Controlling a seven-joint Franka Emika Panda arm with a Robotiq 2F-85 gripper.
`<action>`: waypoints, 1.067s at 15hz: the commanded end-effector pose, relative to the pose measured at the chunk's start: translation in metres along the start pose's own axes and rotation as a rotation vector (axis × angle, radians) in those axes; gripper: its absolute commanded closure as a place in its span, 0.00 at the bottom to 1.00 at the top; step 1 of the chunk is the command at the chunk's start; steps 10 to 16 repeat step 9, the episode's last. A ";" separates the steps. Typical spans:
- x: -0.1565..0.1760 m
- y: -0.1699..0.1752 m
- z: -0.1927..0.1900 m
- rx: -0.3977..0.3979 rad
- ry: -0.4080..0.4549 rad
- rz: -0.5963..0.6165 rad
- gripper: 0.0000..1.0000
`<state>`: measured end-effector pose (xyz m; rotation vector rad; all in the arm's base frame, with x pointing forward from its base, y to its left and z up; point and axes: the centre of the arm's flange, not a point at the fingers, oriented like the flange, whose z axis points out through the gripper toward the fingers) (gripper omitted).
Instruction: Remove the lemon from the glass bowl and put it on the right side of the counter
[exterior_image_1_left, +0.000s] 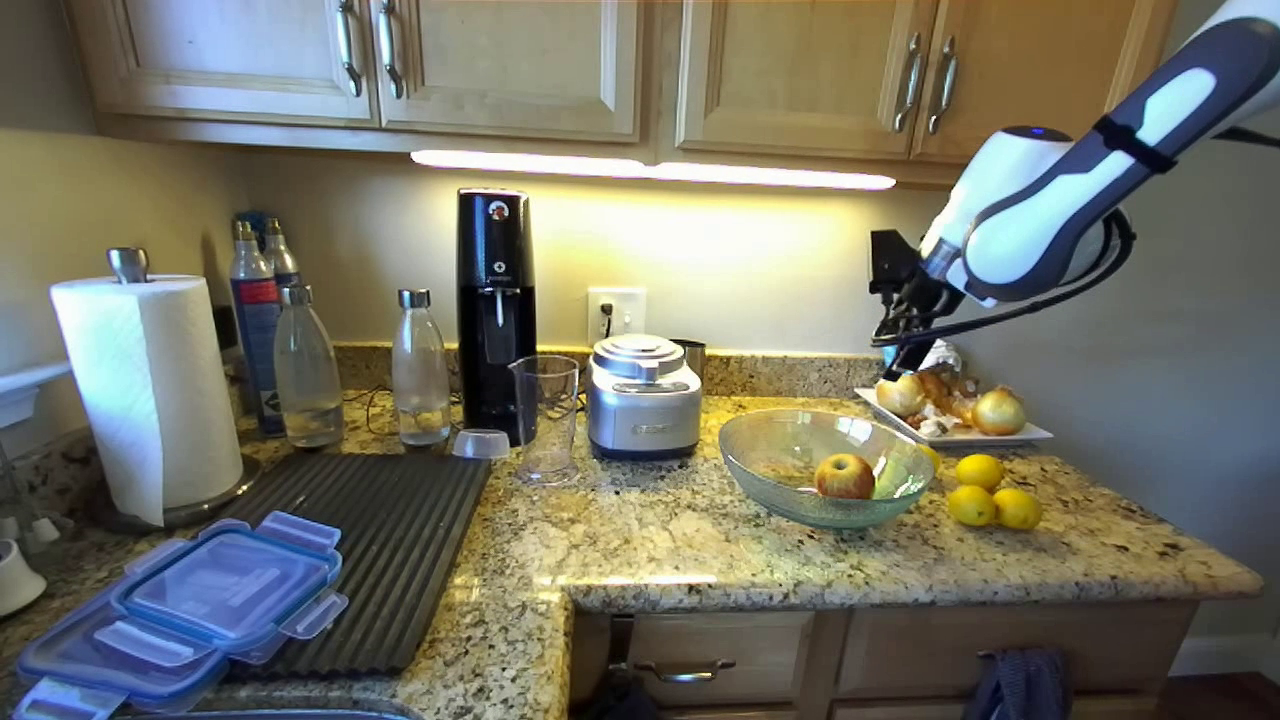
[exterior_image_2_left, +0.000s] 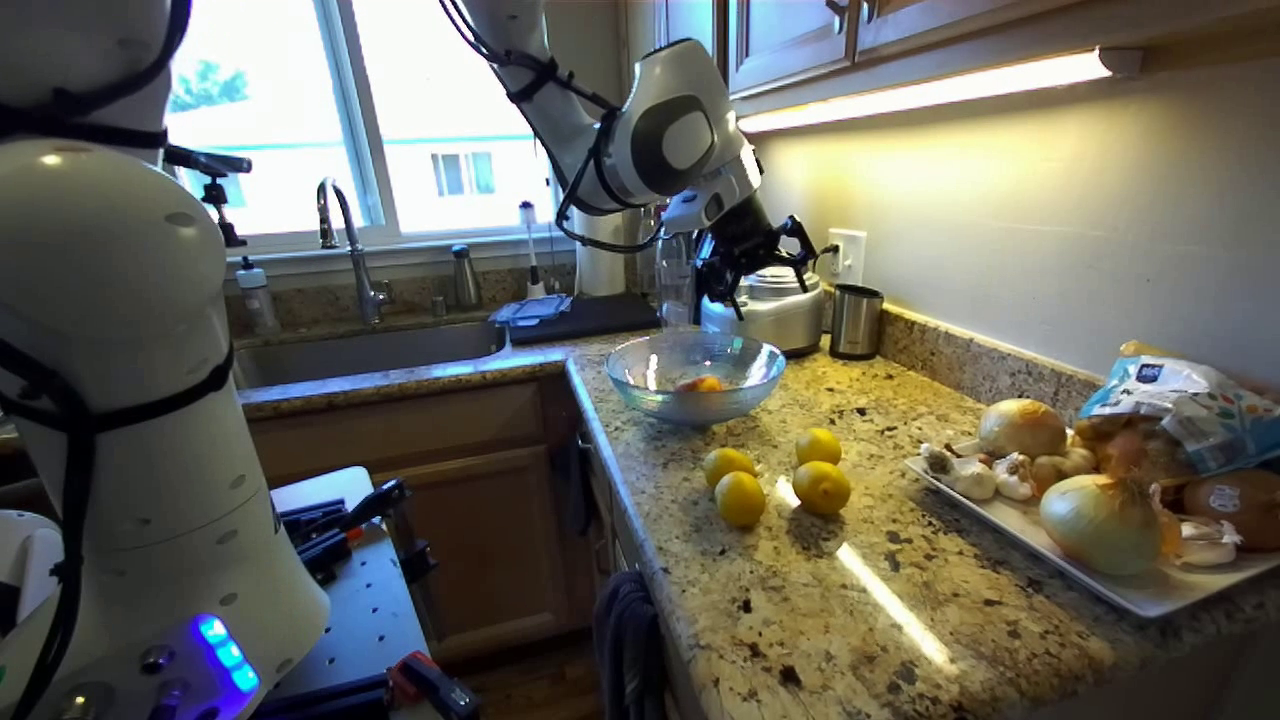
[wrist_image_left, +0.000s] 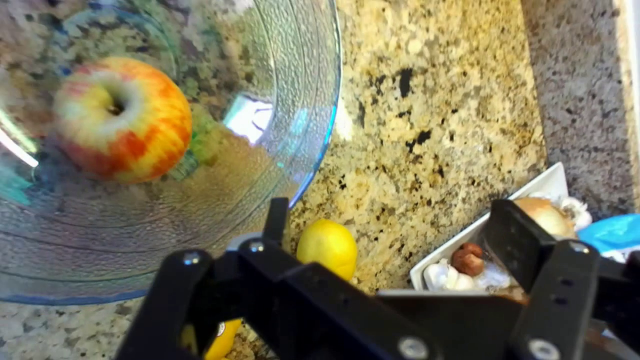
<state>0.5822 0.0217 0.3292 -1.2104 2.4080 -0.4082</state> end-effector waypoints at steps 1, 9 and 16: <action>-0.002 0.015 -0.051 -0.060 -0.056 -0.097 0.00; -0.035 0.031 -0.056 -0.079 -0.091 -0.190 0.00; -0.035 0.031 -0.056 -0.079 -0.091 -0.190 0.00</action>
